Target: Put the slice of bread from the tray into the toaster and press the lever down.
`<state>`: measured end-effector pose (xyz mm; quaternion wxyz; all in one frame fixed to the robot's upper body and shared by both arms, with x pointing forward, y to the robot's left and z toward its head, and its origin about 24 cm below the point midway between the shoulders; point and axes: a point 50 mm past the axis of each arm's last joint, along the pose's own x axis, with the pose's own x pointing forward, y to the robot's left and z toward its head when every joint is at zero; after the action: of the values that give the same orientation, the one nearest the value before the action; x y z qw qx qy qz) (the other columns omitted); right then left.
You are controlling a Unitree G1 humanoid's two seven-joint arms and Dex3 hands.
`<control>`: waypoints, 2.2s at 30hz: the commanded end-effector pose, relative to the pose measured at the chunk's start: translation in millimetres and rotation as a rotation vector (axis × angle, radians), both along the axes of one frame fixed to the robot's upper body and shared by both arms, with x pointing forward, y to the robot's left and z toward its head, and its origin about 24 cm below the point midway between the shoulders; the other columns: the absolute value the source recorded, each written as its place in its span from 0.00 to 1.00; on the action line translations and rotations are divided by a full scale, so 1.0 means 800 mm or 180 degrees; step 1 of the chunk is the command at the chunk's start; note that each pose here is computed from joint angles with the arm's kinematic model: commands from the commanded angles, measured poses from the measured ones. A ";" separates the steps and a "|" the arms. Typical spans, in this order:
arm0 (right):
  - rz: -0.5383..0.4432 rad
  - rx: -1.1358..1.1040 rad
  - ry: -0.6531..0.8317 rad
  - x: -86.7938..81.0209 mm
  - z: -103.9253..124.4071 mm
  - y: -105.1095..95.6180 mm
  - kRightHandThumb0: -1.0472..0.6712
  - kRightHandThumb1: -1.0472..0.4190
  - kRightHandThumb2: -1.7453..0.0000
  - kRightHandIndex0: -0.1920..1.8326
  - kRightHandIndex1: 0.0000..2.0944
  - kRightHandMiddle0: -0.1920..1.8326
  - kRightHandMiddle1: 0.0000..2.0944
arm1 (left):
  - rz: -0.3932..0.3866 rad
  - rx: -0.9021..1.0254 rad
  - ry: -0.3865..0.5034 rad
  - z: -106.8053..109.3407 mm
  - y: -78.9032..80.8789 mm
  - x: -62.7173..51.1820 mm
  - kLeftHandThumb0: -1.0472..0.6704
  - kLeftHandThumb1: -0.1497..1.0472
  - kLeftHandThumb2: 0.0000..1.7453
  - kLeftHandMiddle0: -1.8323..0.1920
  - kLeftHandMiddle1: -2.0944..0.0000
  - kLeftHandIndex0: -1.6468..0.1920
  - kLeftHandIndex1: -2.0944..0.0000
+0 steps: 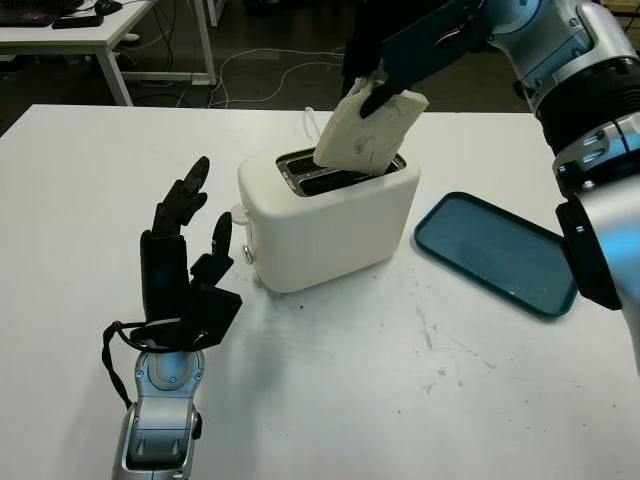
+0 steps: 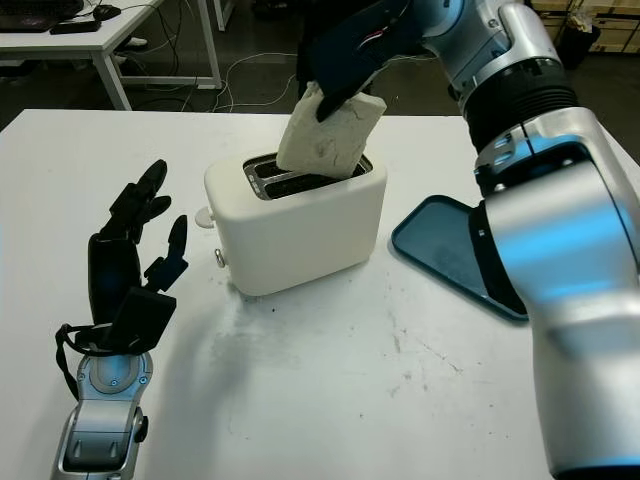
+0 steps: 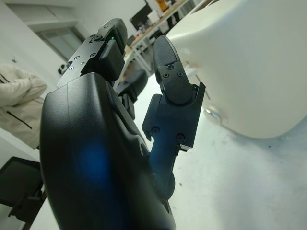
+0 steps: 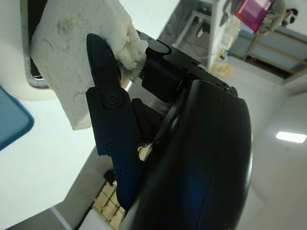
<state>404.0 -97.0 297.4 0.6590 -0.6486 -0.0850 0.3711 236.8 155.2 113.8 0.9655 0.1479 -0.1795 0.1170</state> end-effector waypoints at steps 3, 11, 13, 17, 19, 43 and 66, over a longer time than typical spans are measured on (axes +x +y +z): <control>0.0045 -0.0110 0.0126 0.002 -0.023 0.008 0.31 0.10 1.00 0.74 0.22 0.74 0.00 | -0.0005 0.0003 -0.0025 0.002 -0.002 0.000 0.39 0.89 0.30 0.85 0.56 0.66 0.99; 0.0197 -0.0146 0.0267 0.000 -0.040 0.022 0.32 0.10 1.00 0.73 0.24 0.75 0.01 | -0.0015 0.0023 -0.0032 0.002 -0.002 0.000 0.40 0.89 0.30 0.85 0.56 0.67 0.99; 0.0218 -0.0182 0.0274 -0.001 -0.043 0.025 0.32 0.11 1.00 0.74 0.25 0.76 0.01 | -0.0008 0.0028 -0.0031 0.002 -0.002 0.000 0.40 0.89 0.31 0.85 0.56 0.66 0.99; 0.0236 -0.0270 0.0294 -0.002 -0.048 0.029 0.31 0.11 1.00 0.71 0.32 0.76 0.01 | -0.0016 -0.0025 -0.0016 0.003 -0.003 0.000 0.40 0.89 0.30 0.85 0.56 0.67 0.99; 0.0251 -0.0241 0.0297 -0.002 -0.050 0.030 0.31 0.11 1.00 0.69 0.33 0.75 0.01 | -0.0013 0.0002 -0.0025 0.002 -0.003 0.000 0.39 0.89 0.31 0.85 0.55 0.67 0.99; 0.0097 0.0155 -0.0061 0.000 -0.015 0.010 0.07 0.23 1.00 0.09 0.17 0.25 0.00 | -0.0031 0.0034 -0.0023 0.002 0.000 0.000 0.39 0.89 0.30 0.86 0.55 0.67 0.99; -0.1090 0.3634 -0.0763 -0.072 -0.175 -0.188 0.48 0.15 1.00 0.47 0.06 0.46 0.00 | -0.0309 0.2547 -0.1072 0.144 0.066 0.053 0.65 0.58 0.00 0.45 0.63 0.31 0.86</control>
<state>351.4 -251.5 161.2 0.9366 -0.2585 -0.2207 0.0847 276.5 210.8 224.0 0.8060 0.4659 -0.3640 0.0290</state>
